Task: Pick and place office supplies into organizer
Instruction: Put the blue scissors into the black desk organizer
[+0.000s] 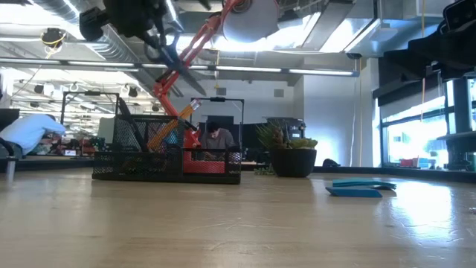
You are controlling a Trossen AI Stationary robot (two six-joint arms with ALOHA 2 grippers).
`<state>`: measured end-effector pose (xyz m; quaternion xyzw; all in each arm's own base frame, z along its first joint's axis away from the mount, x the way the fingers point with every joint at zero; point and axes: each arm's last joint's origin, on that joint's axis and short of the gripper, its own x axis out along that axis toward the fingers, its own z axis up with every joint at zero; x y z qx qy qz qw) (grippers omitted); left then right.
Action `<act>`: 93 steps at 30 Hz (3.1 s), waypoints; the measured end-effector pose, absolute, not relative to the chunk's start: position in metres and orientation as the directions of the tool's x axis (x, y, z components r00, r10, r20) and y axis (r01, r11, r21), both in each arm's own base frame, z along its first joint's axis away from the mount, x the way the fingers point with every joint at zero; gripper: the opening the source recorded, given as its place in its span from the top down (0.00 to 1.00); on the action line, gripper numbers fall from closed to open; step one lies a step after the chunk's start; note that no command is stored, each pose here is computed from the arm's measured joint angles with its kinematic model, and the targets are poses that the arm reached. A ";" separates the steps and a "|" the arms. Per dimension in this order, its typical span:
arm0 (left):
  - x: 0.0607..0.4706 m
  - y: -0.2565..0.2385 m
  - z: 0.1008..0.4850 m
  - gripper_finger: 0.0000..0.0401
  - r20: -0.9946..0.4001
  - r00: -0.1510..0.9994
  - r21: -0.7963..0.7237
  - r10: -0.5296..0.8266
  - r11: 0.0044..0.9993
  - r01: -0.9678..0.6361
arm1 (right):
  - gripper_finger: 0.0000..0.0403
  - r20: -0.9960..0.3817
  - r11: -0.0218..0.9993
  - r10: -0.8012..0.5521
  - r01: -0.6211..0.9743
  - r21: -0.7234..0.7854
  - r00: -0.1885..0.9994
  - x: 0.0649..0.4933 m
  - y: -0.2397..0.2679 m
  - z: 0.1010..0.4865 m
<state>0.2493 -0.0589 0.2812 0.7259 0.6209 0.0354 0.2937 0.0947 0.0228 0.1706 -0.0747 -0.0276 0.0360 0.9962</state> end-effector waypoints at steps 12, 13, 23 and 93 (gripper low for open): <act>0.217 -0.046 0.271 0.80 -0.305 0.210 0.455 0.929 -0.051 0.889 | 0.40 0.050 0.986 0.076 -0.068 -0.150 0.996 0.095 0.023 0.171; 0.214 -0.044 0.270 0.80 -0.304 0.207 0.447 0.930 -0.052 0.893 | 0.40 0.050 0.986 0.076 -0.068 -0.150 0.996 0.095 0.023 0.171; 0.204 -0.032 0.251 0.80 -0.273 0.157 0.295 0.949 -0.073 0.953 | 0.40 0.050 0.986 0.075 -0.067 -0.151 0.996 0.095 0.023 0.171; 0.233 -0.055 0.221 0.72 -0.254 0.201 0.326 0.946 -0.112 0.939 | 0.40 0.054 0.980 0.057 -0.045 -0.196 0.997 0.095 0.022 0.171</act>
